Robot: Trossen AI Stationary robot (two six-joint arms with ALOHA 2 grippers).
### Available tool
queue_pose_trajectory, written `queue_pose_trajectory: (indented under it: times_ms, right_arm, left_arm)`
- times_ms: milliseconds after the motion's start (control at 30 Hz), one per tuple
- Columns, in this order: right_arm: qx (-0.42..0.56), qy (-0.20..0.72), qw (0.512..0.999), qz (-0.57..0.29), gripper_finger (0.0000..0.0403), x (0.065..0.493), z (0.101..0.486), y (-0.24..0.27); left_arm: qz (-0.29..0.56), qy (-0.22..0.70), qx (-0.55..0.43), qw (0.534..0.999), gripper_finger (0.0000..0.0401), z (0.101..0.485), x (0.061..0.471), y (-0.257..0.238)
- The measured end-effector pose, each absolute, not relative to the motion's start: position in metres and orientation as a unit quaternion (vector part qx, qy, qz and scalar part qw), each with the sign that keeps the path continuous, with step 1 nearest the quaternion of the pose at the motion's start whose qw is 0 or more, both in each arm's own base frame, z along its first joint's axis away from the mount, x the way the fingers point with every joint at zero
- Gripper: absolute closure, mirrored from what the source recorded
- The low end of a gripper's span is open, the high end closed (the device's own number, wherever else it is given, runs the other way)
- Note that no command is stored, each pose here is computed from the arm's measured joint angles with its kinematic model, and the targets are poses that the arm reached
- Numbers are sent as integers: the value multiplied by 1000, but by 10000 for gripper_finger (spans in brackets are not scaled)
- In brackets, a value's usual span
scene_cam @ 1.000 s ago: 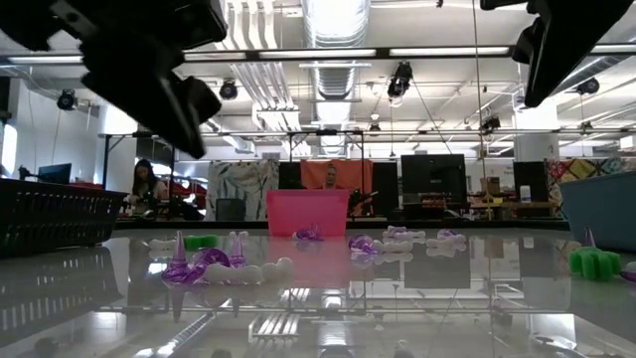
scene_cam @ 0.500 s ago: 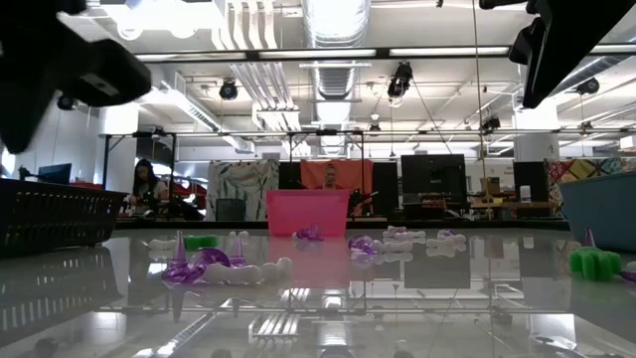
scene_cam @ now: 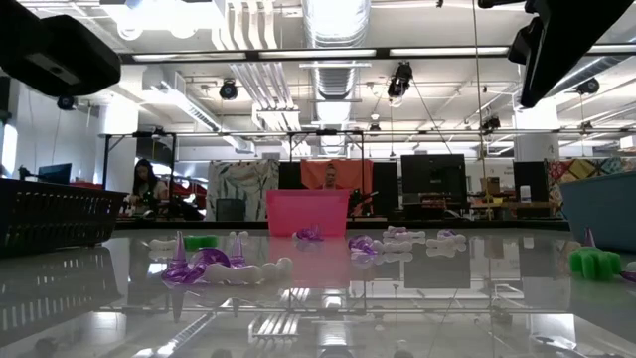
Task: Sort Halloween decoration
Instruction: Put the skeleton toy into the black basket
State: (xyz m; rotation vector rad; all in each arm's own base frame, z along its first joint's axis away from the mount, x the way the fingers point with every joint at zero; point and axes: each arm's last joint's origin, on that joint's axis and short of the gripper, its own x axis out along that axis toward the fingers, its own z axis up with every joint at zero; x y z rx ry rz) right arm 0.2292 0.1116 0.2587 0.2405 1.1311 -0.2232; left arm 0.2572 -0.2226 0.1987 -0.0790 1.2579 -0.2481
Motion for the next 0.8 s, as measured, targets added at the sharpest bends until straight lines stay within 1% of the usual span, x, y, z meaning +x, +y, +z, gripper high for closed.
queue_pose_trajectory:
  times_ms: [233,367,600,800]
  right_arm:
    - [116,528,835,-100,262,231,259,112]
    - [109,528,837,-95,261,231,259,113]
    - [91,525,841,-93,261,231,259,112]
    - [97,516,846,-94,261,233,260,113]
  left_arm:
    - [-100,602,-34,791,333,201,261,-231]
    - [-72,608,-23,790,333,202,259,-230]
    - [-48,609,-30,791,333,199,254,-231]
    - [-36,606,-34,794,333,196,253,-231]
